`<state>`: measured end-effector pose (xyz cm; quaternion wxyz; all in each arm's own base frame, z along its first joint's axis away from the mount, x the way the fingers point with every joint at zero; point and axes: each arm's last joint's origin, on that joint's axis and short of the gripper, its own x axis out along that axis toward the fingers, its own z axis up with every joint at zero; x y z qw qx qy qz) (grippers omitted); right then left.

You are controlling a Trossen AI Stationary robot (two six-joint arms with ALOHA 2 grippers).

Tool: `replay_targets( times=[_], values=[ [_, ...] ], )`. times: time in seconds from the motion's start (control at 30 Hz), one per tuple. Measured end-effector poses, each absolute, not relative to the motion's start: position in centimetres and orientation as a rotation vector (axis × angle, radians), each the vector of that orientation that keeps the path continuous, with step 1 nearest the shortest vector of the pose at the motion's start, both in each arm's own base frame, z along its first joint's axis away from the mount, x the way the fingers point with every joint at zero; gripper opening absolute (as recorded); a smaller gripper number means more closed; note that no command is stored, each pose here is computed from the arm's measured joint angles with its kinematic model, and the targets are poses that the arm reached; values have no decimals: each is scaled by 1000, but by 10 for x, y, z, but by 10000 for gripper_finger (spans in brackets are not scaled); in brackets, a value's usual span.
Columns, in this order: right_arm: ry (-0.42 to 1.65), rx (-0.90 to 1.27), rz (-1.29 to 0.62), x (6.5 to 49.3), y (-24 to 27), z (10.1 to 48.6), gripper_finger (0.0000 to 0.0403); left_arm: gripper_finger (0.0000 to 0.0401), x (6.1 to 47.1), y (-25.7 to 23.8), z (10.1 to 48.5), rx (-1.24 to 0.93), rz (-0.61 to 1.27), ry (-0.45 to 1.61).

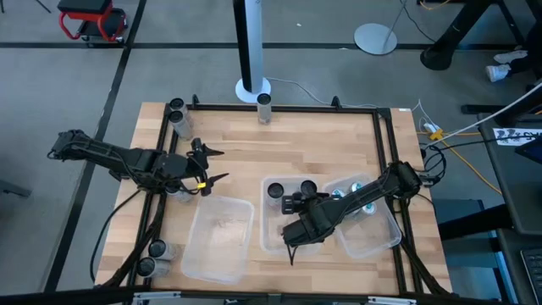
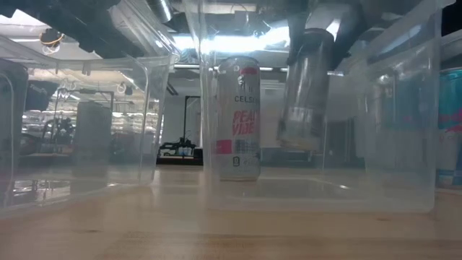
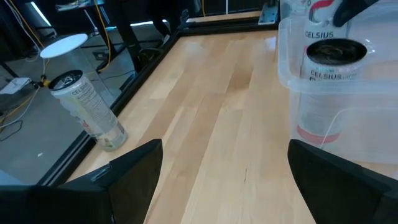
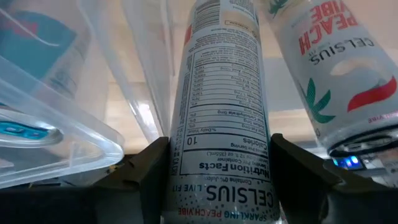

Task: Sort soda cans
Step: Put the bottom white-pink soda can into the middle transparent bin

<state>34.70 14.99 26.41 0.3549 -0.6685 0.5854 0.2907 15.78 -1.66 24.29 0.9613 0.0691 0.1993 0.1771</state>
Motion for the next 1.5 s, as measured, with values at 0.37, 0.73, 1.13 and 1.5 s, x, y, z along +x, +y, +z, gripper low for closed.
replay_targets(
  times=[0.37, 0.73, 1.13, 1.5],
  values=[
    [1463, -1630, 730, 359, 145, 250, 278, 333, 158, -17, 242, 137, 359, 408],
    [1488, -1616, 722, 361, 137, 245, 288, 333, 160, -17, 240, 146, 359, 423],
    [1484, -1616, 735, 360, 138, 247, 289, 333, 160, -17, 240, 143, 359, 423],
    [1410, -1557, 686, 366, 141, 264, 289, 333, 160, -17, 239, 135, 361, 427]
  ],
)
